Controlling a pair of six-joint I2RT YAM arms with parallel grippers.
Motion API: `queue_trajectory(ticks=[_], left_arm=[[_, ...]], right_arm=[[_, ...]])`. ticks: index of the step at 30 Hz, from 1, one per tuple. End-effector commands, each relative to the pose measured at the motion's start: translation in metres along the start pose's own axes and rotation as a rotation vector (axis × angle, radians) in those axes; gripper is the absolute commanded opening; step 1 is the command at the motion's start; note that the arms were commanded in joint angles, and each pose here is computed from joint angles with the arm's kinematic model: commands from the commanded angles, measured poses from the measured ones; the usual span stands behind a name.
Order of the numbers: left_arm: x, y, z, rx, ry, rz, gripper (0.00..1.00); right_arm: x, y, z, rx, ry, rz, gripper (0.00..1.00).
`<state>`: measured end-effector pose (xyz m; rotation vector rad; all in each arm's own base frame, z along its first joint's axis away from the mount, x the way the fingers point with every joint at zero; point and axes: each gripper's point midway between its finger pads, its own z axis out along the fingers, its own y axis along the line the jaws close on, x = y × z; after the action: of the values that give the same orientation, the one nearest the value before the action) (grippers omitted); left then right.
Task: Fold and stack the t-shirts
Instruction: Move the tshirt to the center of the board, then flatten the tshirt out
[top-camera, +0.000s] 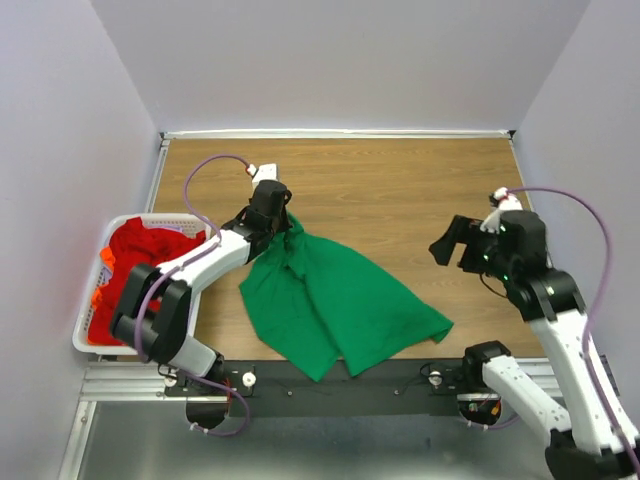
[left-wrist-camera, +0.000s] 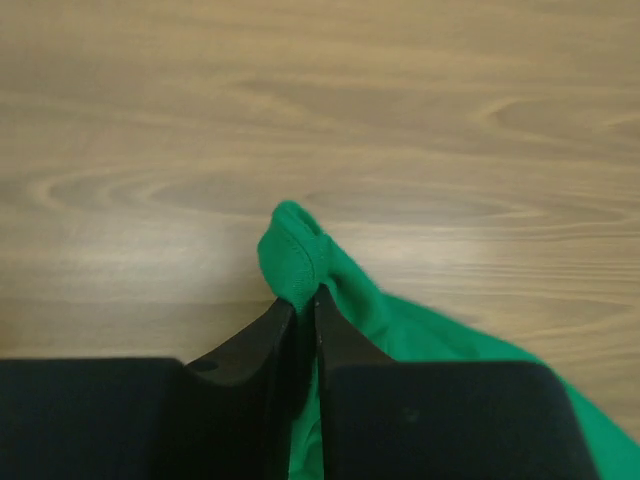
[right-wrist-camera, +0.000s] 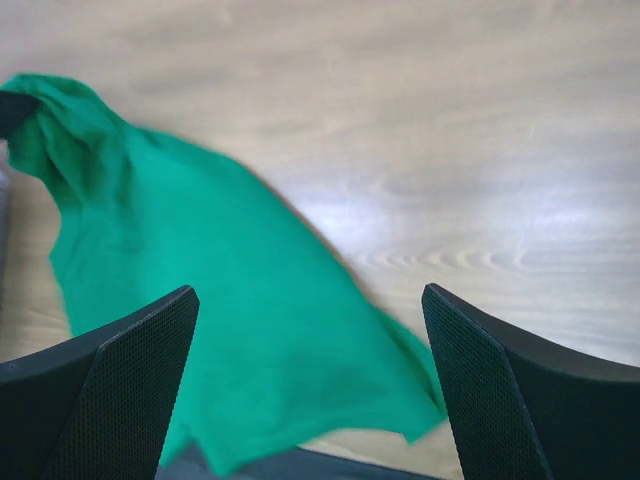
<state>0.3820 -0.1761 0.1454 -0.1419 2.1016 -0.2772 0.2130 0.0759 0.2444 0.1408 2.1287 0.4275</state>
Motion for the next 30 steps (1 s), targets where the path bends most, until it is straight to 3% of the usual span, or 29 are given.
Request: queue_trajectory(ticks=[1, 2, 3, 6, 8, 11, 17, 20, 25, 30], left_arm=[[-0.029, 0.002, 0.013, 0.003, -0.069, -0.047, 0.25], [-0.033, 0.005, 0.014, -0.016, -0.073, -0.04, 0.31], [-0.045, 0.004, 0.014, -0.028, -0.093, -0.039, 0.49], [-0.059, 0.016, 0.013, -0.109, -0.1, 0.004, 0.75], [-0.063, 0.022, 0.005, -0.147, -0.095, 0.027, 0.8], [-0.067, 0.03, -0.01, -0.17, -0.105, 0.038, 0.8], [-0.01, 0.05, -0.027, -0.167, 0.011, -0.015, 0.79], [0.024, 0.061, -0.035, -0.176, 0.084, -0.069, 0.73], [0.075, 0.071, -0.043, -0.181, 0.191, -0.149, 0.54], [0.109, 0.07, -0.047, -0.174, 0.3, -0.189, 0.51]], right_arm=[[0.025, -0.004, 0.042, 0.029, 0.167, 0.032, 1.0], [0.028, -0.005, 0.048, 0.039, 0.185, 0.038, 1.0], [0.033, -0.005, 0.056, 0.036, 0.216, 0.039, 1.0], [0.05, -0.004, 0.078, 0.019, 0.31, 0.039, 1.0], [0.065, 0.003, 0.091, -0.016, 0.384, 0.045, 0.98], [0.083, 0.02, 0.1, -0.027, 0.444, -0.015, 0.93], [0.141, 0.072, 0.117, -0.041, 0.569, -0.215, 0.9], [0.169, 0.109, 0.118, -0.098, 0.62, -0.342, 0.88], [0.21, 0.154, 0.106, -0.22, 0.689, -0.508, 0.82], [0.241, 0.165, 0.087, -0.317, 0.785, -0.58, 0.76]])
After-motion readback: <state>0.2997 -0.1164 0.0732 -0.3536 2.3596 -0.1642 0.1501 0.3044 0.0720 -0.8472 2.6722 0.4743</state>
